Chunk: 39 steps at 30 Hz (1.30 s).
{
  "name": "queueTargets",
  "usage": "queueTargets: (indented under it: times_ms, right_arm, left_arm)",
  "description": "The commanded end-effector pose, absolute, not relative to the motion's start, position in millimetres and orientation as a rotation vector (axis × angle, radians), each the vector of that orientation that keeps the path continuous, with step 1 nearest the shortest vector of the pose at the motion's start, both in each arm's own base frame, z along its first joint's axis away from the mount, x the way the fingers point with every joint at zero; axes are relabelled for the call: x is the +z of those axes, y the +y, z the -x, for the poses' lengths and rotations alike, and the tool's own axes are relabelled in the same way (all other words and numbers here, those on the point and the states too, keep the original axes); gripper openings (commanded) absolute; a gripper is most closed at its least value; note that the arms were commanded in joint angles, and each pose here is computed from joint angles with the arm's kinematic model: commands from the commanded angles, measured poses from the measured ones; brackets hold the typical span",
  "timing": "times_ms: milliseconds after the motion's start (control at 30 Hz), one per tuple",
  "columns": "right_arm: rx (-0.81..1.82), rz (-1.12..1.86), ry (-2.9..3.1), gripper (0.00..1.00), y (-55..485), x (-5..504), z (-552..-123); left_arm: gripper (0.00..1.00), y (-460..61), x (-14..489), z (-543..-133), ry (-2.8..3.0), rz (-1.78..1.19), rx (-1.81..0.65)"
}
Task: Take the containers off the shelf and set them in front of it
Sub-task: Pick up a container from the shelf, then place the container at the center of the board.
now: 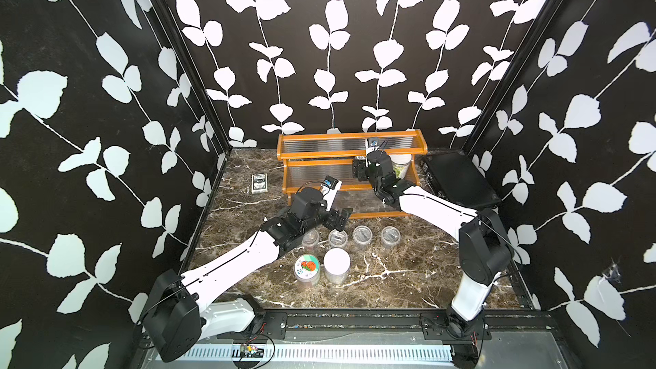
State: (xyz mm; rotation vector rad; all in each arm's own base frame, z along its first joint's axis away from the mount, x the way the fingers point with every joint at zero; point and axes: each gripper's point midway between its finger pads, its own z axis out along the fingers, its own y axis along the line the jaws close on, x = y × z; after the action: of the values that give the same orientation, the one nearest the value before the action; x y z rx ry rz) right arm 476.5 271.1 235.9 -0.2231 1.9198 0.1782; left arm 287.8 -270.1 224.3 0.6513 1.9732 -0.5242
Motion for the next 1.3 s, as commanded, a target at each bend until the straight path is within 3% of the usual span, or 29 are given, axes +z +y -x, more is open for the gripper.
queueTargets:
  times_ms: [0,600,1267]
  right_arm:
    - [0.246,0.27,1.84,0.81,275.9,269.6,-465.8]
    - [0.469,0.648,1.88,0.78,284.7,260.2,-372.7]
    - [0.614,0.912,1.925,0.76,256.7,180.9,-197.1]
  left_arm:
    - [0.99,-263.8,226.4,-283.9,1.972,-0.639,-0.53]
    - [0.99,-263.0,231.5,-282.4,1.979,-0.66,-0.542]
    - [0.99,-238.0,232.8,-262.7,2.031,-0.693,-0.533]
